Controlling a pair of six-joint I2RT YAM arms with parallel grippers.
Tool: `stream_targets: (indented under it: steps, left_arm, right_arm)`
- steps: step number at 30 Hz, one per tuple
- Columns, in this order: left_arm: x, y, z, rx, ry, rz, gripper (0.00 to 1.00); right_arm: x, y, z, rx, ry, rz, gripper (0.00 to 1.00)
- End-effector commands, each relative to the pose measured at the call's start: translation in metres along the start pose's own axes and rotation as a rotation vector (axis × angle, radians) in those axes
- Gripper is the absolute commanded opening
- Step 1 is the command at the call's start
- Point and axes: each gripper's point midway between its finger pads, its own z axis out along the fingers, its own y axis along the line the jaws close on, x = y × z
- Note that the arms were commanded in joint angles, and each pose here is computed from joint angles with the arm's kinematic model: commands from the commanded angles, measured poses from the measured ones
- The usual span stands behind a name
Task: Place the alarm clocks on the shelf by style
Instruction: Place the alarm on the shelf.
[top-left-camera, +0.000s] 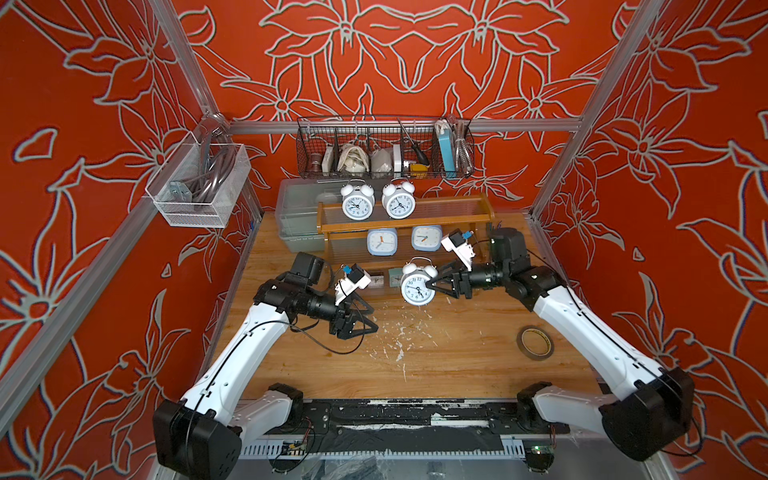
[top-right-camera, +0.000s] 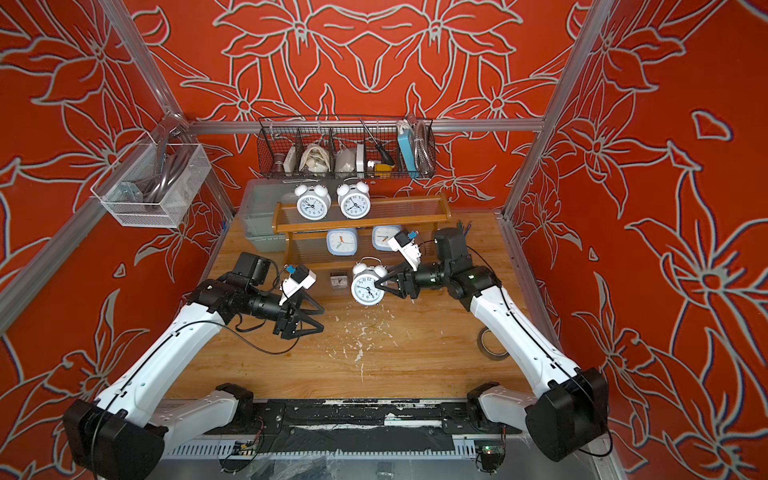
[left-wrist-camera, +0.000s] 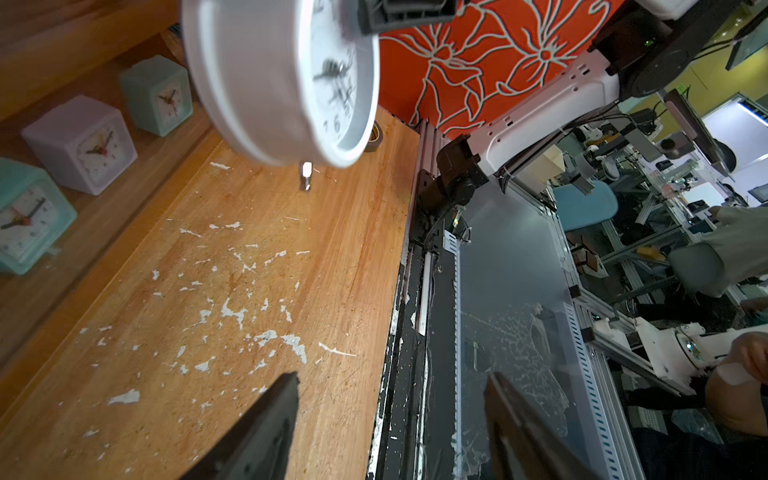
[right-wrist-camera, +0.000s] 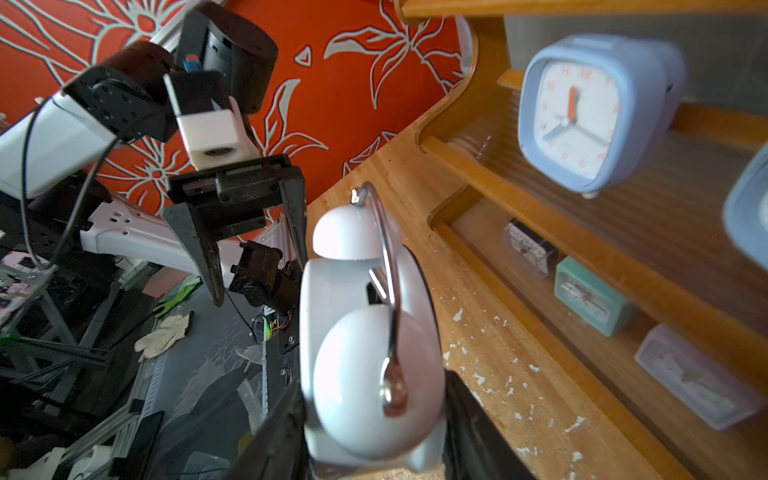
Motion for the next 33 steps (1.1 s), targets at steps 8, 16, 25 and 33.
stream_targets:
  steps: [8, 16, 25, 33]
  left_arm:
    - [-0.002, -0.005, -0.006, 0.031, -0.049, -0.009, 0.72]
    - [0.004, -0.007, -0.005, 0.042, -0.043, -0.033, 0.72]
    - [0.006, -0.007, -0.005, 0.042, -0.042, -0.042, 0.72]
    - [0.007, -0.005, -0.006, 0.034, -0.044, -0.049, 0.72]
  right_arm:
    - [-0.087, -0.011, -0.063, 0.220, 0.001, -0.201, 0.33]
    - [-0.134, -0.024, -0.079, 0.292, -0.037, -0.251, 0.33]
    - [-0.158, -0.064, -0.076, 0.346, -0.045, -0.227, 0.33]
    - [-0.171, -0.098, -0.069, 0.353, -0.062, -0.214, 0.33]
